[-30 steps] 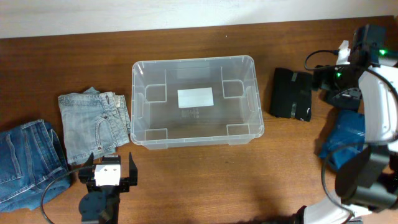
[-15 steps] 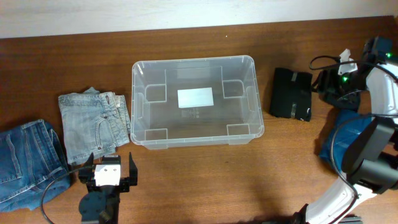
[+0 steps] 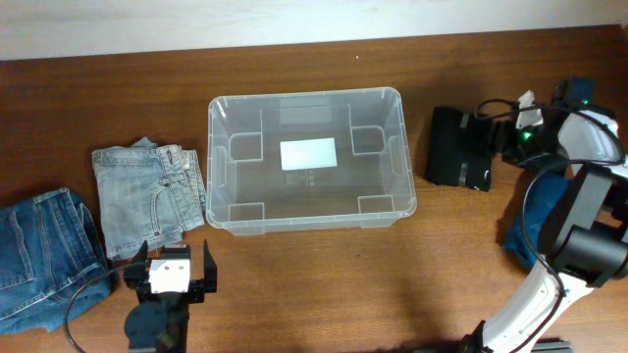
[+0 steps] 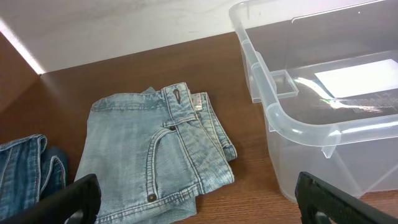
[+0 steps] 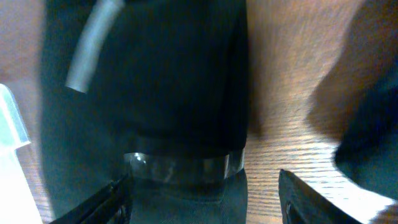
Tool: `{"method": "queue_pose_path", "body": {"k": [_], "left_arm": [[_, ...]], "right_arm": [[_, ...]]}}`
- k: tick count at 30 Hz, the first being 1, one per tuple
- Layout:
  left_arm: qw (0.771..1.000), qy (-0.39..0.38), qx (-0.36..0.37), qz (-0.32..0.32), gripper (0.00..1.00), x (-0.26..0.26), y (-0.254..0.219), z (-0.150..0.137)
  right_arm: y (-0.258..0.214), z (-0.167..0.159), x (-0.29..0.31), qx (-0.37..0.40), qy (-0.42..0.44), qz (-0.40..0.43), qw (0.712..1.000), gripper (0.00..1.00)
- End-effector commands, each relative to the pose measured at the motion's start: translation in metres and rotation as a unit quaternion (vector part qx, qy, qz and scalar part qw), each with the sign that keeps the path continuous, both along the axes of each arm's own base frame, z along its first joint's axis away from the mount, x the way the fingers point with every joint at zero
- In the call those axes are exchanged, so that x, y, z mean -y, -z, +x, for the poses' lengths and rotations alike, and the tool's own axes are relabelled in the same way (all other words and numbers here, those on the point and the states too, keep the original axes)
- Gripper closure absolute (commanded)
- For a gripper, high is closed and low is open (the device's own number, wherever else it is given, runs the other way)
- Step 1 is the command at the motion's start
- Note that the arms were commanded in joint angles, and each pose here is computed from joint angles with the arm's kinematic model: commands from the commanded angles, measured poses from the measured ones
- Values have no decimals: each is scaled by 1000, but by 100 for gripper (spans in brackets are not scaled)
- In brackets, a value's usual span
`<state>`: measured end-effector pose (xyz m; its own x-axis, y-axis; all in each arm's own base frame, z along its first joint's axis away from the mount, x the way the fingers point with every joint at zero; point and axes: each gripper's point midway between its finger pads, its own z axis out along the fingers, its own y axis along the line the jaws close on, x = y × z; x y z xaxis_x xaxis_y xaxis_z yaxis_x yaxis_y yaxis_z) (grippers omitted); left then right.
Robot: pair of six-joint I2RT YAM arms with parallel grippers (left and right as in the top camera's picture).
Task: Pack container
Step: 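Lift the black bundle with the right gripper and carry it over the box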
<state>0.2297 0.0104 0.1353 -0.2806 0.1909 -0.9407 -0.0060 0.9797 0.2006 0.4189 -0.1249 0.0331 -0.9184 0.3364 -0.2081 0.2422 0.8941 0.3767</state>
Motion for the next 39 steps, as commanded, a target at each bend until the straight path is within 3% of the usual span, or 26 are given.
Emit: {"method": "queue_pose_path", "body": {"k": [1,7,12,18,20,22,28,39], "left_arm": [[1000,5,0,6,0,1,1,0],[1000,5,0,7,1,1,1,0],[1000,5,0,6,1,1,1,0],[1000,5,0,6,1,1,1,0],[1000,5,0,6,1,1,1,0],[1000,5,0,7,1,1,1,0],[1000,5,0,6,1,1,1,0],[1000,5,0,7,1,1,1,0]], "right_arm": [[24,-8,-7,-25,24,27,999,33],[49,-17,-14,-42,55,43,997,33],[50,-21,-16,-52,63,48,995,51],[51,-25,-17,-66,75,55,993,58],[51,-26,-18,-68,75,56,993,65],[50,-26,-18,-68,75,56,993,79],[40,-21,-15,-68,76,56,993,96],[-53,3,-9,-47,58,48,996,96]]}}
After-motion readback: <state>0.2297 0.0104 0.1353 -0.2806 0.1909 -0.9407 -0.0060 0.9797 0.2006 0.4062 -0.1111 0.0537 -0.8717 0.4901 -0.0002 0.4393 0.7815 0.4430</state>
